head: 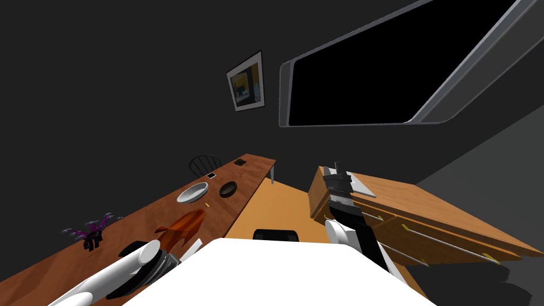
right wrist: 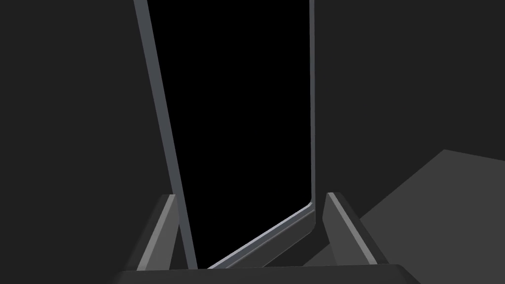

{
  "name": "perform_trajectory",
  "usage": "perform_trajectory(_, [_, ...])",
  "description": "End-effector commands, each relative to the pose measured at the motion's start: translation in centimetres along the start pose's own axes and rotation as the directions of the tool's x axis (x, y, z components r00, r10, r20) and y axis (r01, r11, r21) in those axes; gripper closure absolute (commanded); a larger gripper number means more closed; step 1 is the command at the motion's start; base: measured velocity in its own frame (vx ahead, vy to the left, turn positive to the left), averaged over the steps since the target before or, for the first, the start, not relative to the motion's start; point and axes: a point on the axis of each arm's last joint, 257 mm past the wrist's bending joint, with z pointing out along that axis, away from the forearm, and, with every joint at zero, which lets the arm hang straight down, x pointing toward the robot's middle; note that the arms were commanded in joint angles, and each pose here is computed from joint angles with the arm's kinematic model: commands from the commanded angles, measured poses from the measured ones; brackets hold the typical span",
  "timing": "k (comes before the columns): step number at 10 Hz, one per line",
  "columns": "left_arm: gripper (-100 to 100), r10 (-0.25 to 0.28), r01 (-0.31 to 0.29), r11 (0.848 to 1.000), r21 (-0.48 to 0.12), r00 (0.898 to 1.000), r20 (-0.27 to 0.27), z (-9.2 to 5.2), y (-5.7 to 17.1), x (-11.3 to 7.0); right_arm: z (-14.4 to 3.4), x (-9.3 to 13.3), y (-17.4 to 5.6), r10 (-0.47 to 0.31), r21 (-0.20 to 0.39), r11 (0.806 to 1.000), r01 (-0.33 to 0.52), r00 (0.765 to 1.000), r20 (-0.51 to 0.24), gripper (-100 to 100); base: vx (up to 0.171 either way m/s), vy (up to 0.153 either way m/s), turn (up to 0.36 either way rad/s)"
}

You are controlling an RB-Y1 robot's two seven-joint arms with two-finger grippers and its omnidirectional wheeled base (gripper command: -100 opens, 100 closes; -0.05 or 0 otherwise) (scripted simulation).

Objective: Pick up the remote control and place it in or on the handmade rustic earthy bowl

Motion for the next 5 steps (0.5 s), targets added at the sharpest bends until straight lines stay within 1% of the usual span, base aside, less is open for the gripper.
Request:
perform_trajectory(1, [100,0.0,0.0,1.0,0.0,1.0,0.0,0.0,0.0,0.0,0.0,0.0,0.0,0.0,0.0,1.0,0.0,1.0,0.0,0,0.0,0.0,0.0])
perform_trajectory(5, [100,0.002,-0.002,1.0,-0.002,1.0,0.0,0.02,0.07,0.02,0.0,0.0,0.0,0.0,0.0,1.0,0.0,1.0,0.0,0,0.0,0.0,0.0])
